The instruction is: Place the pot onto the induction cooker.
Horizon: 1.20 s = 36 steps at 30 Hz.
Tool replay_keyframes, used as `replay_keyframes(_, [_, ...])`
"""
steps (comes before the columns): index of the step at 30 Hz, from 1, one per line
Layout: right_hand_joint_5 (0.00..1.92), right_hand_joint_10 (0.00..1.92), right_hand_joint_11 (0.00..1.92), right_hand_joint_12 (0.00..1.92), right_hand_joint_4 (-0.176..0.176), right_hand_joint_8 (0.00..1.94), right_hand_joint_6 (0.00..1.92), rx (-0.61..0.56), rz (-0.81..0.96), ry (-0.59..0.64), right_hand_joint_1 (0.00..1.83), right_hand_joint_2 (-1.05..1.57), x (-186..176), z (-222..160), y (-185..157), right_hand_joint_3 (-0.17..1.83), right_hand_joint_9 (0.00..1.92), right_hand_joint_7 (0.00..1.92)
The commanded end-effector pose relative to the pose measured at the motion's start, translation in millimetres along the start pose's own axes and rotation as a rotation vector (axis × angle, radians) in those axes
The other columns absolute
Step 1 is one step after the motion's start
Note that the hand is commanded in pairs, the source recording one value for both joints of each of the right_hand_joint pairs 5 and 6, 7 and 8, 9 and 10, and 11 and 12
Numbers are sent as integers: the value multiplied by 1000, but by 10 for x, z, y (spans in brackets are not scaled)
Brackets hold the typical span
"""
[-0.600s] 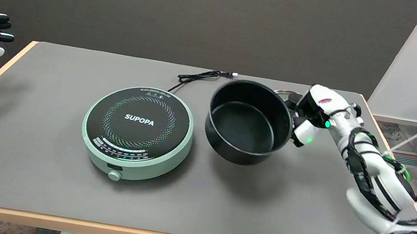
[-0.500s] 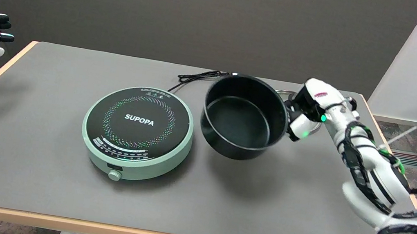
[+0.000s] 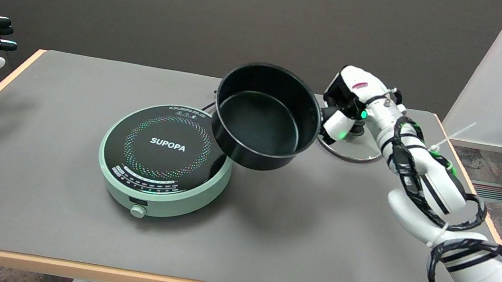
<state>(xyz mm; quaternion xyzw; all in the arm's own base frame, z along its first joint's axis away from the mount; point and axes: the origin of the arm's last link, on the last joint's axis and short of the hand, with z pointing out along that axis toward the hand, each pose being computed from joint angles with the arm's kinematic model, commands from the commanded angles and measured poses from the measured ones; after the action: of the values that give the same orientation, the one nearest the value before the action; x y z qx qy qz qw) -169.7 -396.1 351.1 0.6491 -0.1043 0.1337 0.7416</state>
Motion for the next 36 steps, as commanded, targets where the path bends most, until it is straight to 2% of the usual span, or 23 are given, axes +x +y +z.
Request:
replay_keyframes(1, [1745,1745,1745,1745,-102,1745,1745,157,-47,130,1321,-257,291,176,-483,1833,1745,1745])
replay_keyframes(6, [1734,1734,1734,1734,-106,1734,1734,234,-17,146,1321,-281,302,126,-560,1833,1734,1734])
replay_keyframes(11, [1725,1725,1725,1725,-109,1725,1725,254,13,131,1321,-315,237,78,-656,1833,1725,1725])
replay_keyframes(17, [1719,1719,1719,1719,-113,1719,1719,185,55,44,1325,-344,-38,86,-753,1833,1719,1719])
replay_keyframes(23, [1714,1714,1714,1714,-115,1714,1714,105,141,-129,1328,-373,-508,158,-906,1833,1714,1714])
replay_keyframes(27, [1707,1707,1707,1707,-118,1707,1707,103,140,-182,1335,-426,-676,243,-1164,1833,1707,1707])
replay_keyframes(36, [1690,1690,1690,1690,-124,1690,1690,120,63,-177,1339,-482,-725,412,-1711,1833,1690,1690])
